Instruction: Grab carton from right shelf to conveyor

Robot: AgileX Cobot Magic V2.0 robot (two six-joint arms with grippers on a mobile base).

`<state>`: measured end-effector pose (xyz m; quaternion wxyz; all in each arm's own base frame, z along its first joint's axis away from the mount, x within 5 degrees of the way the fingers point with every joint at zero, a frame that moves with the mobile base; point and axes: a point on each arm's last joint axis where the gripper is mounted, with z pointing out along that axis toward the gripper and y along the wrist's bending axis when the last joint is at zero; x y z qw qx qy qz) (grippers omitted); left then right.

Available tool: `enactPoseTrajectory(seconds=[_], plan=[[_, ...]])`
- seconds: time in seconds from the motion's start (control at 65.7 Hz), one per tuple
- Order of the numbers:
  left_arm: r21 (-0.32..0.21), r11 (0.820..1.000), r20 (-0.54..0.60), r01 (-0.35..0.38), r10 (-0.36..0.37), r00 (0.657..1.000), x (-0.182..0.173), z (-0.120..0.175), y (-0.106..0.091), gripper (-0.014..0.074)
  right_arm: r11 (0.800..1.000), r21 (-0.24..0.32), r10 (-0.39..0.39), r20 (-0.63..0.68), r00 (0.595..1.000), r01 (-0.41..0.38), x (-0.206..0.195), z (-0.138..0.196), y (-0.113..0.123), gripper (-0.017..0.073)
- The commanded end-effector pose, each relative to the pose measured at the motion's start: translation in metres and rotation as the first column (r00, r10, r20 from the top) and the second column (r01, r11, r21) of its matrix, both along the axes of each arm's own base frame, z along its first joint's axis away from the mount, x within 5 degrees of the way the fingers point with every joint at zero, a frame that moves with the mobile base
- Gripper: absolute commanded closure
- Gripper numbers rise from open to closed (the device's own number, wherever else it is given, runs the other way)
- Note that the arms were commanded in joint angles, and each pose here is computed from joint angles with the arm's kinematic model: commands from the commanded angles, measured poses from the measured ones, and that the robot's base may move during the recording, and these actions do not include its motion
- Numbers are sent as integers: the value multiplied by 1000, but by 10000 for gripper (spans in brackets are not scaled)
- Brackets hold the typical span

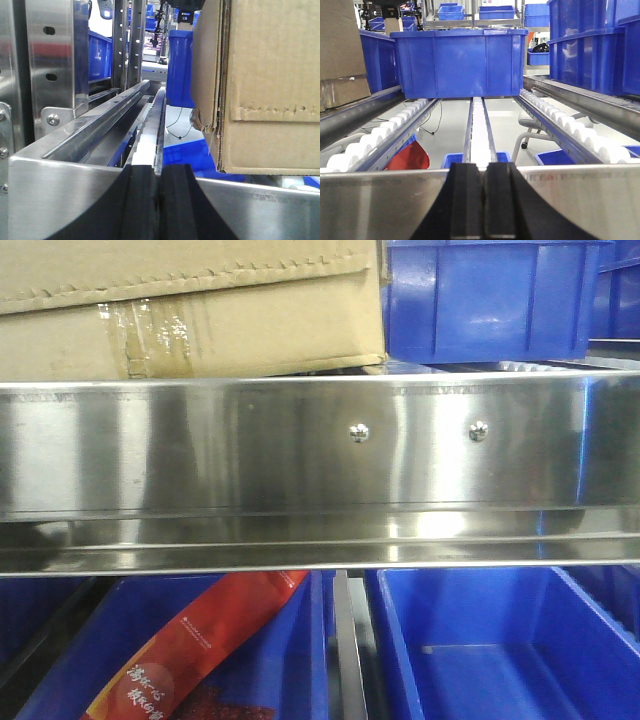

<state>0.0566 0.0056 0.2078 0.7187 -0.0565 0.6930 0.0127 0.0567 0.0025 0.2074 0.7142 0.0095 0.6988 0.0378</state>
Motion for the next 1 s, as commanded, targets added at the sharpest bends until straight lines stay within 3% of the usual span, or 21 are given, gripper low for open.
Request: enactPoseTrajectory(seconds=[0.0,0.426,0.639,0.868,0.989], plan=[[-2,1000,19,6,-6,1000,0,2,0,579,1000,-14,-6,22,1000,6,0,2,0,637],[-2,1000,19,6,-6,1000,0,2,0,579,1000,-14,-6,22,1000,6,0,2,0,637],[3,1000,74,3,-4,997,-1,7,0,579,1000,-14,-6,22,1000,6,0,2,0,637],[5,1000,91,3,-3,996,-1,9,0,579,1000,-11,-11,79,997,12,-1,7,-1,637],[0,1000,162,2,-2,987,-2,15,0,579,997,71,-23,147,989,13,-2,14,-2,637]])
